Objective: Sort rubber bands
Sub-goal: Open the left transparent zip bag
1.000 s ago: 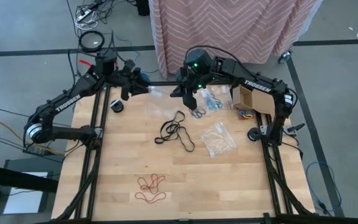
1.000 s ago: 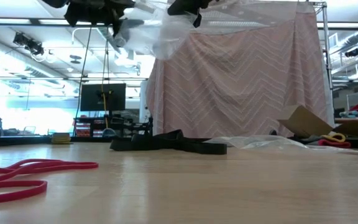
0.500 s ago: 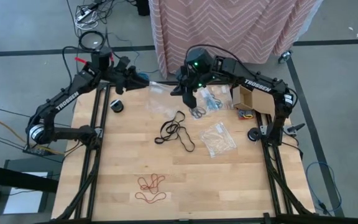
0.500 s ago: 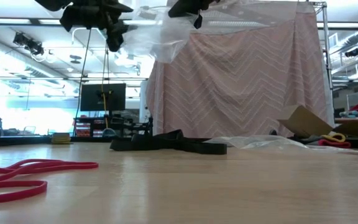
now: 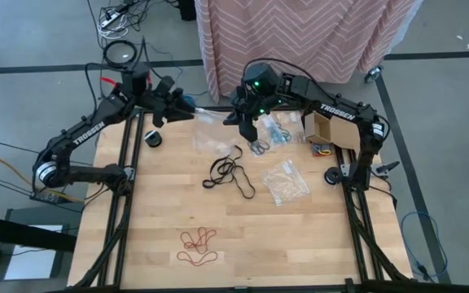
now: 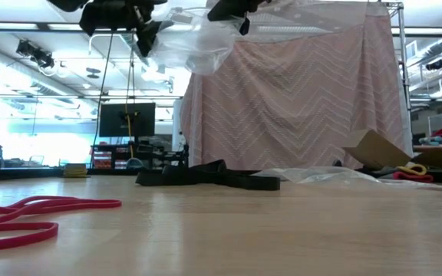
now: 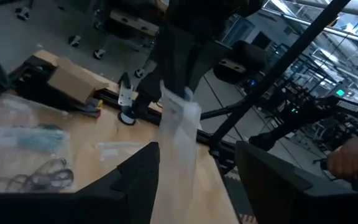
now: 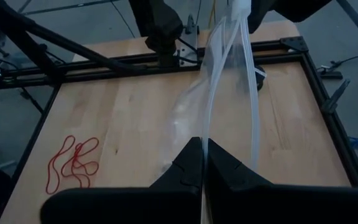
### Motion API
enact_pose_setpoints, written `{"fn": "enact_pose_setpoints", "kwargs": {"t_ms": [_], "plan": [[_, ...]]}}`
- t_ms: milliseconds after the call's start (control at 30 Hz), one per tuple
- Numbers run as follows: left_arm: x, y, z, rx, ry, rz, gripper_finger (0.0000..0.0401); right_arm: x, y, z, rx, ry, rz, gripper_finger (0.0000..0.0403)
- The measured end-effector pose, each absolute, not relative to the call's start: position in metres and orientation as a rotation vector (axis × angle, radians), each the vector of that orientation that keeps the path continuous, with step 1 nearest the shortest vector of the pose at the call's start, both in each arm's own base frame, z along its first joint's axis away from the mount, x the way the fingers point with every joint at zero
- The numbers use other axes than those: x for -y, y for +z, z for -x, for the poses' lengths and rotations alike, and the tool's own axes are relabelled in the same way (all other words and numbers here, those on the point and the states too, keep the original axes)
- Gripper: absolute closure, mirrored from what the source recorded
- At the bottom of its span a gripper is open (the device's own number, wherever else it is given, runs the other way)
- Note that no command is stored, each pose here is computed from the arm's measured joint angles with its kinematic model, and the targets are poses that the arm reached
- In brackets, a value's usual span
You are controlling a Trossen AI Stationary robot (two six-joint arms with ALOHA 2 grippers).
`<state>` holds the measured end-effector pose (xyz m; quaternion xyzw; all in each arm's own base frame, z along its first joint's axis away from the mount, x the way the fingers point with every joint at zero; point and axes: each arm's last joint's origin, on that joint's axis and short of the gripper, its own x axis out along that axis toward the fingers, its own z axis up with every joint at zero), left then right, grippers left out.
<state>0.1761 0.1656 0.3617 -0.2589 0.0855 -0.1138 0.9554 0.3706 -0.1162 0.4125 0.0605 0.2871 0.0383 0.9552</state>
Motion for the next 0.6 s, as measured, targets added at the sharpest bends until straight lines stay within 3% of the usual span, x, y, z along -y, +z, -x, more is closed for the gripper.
{"fn": "enact_pose_setpoints", "kwargs": {"t_ms": [267,600], "plan": [[-0.1619,0.3659,-0.1839,-0.141,-0.179,0.464,0.0196,0.1175,0.4130,-0.3706,-0.577,0.075,-0.121,0.0403],[-0.1613,0.3649,-0.1838,-0.146,-0.195,0.428,0.0278,0.1175,0.4130,-0.3706,-0.577,0.075,-0.121,0.0403]]}}
